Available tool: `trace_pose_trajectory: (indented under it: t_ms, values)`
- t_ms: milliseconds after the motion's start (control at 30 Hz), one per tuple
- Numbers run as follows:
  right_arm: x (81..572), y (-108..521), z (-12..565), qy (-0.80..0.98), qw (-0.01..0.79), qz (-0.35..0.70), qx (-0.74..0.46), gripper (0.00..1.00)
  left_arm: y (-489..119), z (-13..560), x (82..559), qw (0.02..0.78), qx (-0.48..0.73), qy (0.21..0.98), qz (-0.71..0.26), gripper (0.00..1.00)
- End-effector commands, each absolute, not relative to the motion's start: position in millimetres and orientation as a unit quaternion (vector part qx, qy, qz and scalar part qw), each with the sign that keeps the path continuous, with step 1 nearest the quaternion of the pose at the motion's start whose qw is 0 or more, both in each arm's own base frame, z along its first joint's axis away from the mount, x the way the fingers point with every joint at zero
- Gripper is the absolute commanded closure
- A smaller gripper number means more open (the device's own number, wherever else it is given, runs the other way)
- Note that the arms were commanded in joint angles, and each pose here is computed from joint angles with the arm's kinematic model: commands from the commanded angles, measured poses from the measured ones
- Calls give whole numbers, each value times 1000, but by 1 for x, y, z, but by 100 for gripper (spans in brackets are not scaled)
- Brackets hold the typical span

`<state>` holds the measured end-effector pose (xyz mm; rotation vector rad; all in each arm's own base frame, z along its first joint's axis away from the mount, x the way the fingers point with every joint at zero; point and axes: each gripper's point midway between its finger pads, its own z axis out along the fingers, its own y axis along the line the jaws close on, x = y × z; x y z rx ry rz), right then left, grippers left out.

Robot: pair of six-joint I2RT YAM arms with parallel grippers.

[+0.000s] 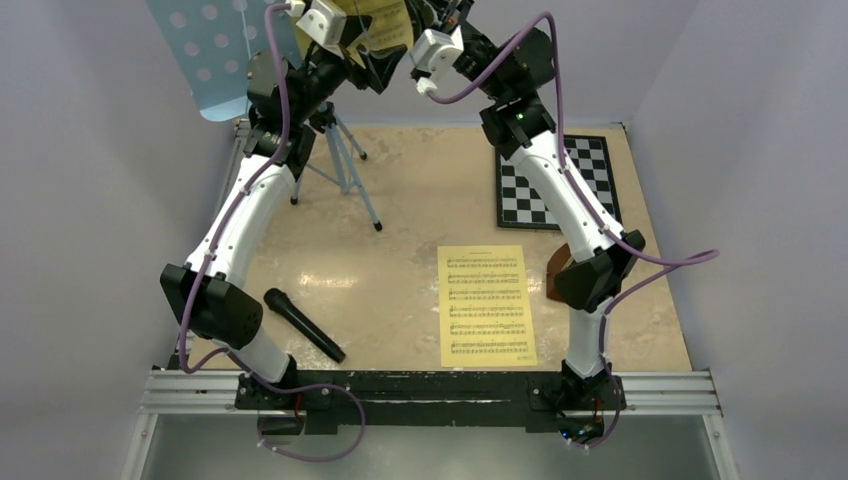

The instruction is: Pack up the instrument practice props

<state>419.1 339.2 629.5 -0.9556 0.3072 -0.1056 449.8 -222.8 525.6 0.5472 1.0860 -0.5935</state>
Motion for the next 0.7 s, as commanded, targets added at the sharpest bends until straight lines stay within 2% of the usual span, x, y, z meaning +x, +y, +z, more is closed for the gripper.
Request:
trace_pose_trajectory:
  t_ms: [0, 667]
  values:
    - [408, 321, 662, 119, 893, -78, -427, 100, -226, 561, 430, 807, 289, 439, -268, 16]
    - [346, 253, 755, 28, 930, -169, -326, 100, -224, 553, 436, 803, 295, 454, -249, 16]
